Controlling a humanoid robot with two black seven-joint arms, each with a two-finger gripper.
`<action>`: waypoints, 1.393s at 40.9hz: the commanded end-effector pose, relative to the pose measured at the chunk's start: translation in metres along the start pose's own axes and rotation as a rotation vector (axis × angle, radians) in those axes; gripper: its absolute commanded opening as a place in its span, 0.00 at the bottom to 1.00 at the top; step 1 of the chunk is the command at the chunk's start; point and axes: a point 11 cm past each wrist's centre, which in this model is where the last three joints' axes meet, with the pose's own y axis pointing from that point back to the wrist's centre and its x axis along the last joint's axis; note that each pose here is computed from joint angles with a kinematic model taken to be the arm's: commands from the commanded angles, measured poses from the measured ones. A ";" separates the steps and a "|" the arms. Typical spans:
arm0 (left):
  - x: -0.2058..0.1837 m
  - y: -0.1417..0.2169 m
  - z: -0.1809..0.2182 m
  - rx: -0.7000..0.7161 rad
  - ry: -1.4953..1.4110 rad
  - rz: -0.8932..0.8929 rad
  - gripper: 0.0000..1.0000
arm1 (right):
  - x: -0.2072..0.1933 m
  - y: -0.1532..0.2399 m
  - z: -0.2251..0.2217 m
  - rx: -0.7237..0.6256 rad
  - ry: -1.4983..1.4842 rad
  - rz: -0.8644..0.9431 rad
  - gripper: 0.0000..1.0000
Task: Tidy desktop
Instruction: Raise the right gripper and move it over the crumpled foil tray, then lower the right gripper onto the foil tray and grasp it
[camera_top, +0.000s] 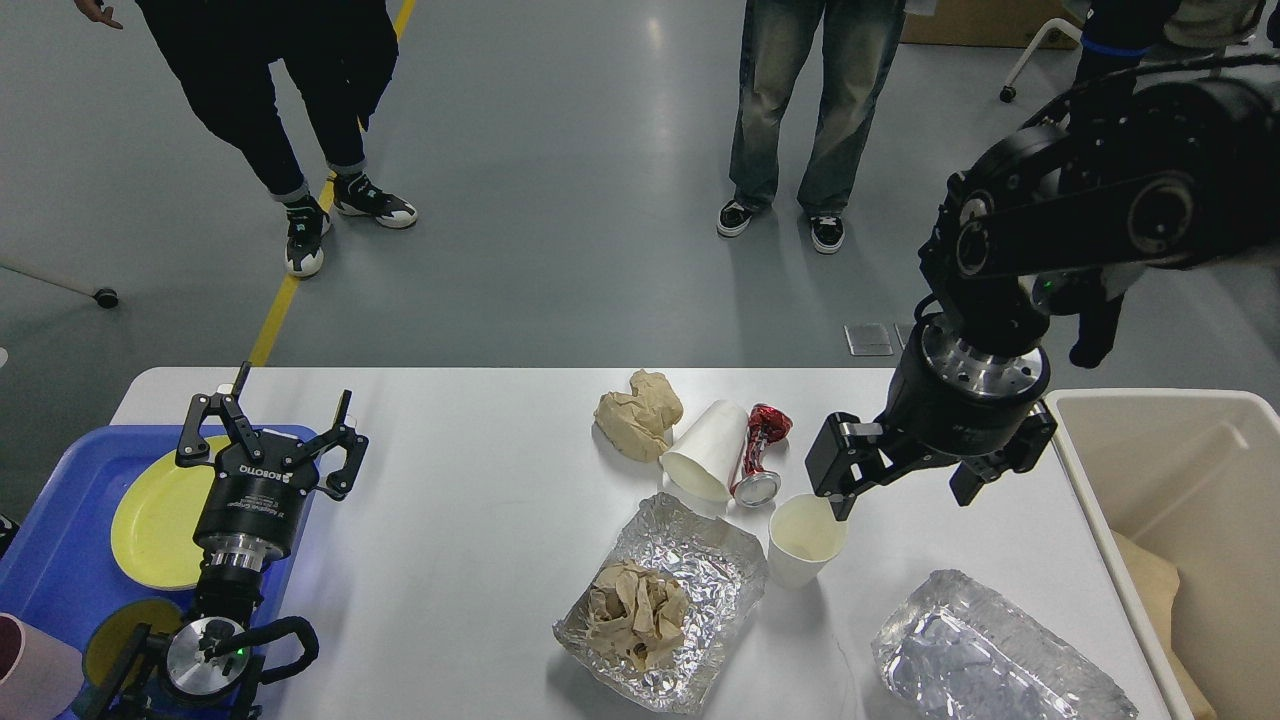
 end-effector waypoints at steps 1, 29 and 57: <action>0.000 0.000 0.000 0.000 0.000 0.000 0.96 | 0.002 -0.017 -0.002 0.011 -0.019 0.025 1.00; 0.000 0.000 0.000 0.000 0.000 0.000 0.96 | -0.042 -0.138 -0.003 -0.075 0.171 -0.100 0.95; 0.000 0.000 0.000 0.000 0.000 0.000 0.96 | -0.098 -0.260 0.029 -0.228 0.441 -0.125 0.72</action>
